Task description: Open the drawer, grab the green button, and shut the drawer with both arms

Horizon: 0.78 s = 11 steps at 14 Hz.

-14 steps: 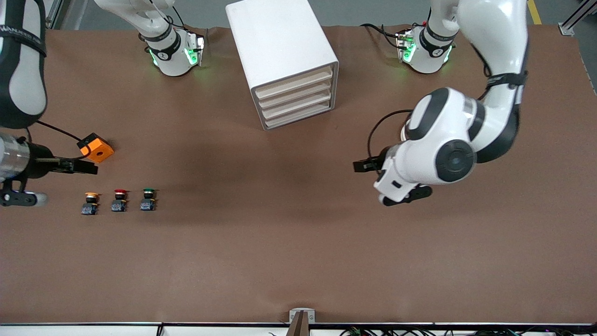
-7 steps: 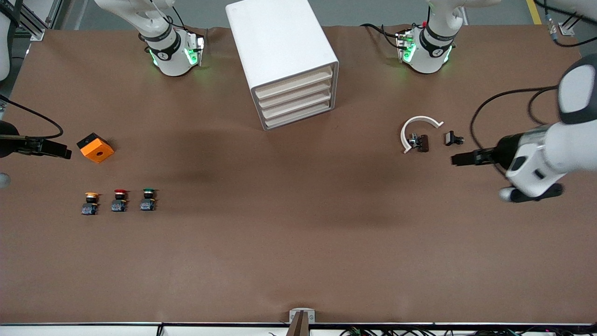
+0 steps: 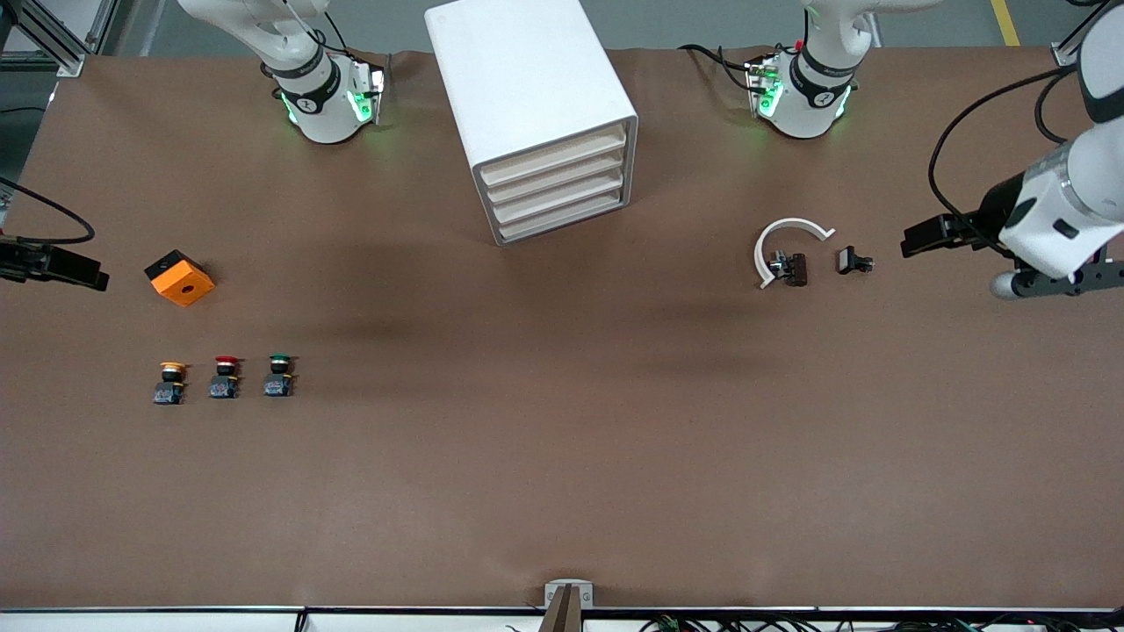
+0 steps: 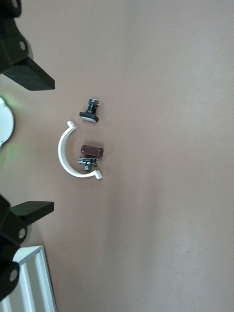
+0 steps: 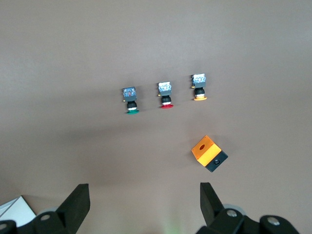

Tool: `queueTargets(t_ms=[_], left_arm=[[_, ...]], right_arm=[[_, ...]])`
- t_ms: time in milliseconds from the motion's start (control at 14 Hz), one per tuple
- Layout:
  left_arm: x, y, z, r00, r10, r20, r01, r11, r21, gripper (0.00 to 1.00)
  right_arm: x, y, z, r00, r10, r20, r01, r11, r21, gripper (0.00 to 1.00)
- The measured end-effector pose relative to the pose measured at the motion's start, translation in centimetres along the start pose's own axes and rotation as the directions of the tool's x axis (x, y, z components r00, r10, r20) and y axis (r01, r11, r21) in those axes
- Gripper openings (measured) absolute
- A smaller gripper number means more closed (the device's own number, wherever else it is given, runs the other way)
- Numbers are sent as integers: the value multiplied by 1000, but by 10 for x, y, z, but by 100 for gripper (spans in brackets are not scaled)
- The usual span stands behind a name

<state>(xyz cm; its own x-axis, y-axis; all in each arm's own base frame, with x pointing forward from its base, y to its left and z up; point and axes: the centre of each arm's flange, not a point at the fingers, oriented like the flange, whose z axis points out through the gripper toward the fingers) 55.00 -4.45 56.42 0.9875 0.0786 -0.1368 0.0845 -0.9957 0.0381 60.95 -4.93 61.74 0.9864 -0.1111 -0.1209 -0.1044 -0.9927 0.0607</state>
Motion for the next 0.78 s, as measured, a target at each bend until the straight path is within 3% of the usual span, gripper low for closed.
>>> queueTargets(t_ms=[214, 499, 783], left_arm=[[-27, -15, -7, 997, 56, -50, -56, 998, 0, 100], [-34, -25, -33, 994, 42, -100, -43, 999, -5, 100], [-35, -20, -51, 991, 5, -134, -7, 1000, -12, 100]], right_arm=[[-15, -3, -21, 1000, 18, -18, -18, 1000, 11, 100], [-60, 8, -49, 999, 32, -23, -32, 999, 31, 100], [-94, 12, -39, 999, 27, -18, -26, 997, 67, 100]])
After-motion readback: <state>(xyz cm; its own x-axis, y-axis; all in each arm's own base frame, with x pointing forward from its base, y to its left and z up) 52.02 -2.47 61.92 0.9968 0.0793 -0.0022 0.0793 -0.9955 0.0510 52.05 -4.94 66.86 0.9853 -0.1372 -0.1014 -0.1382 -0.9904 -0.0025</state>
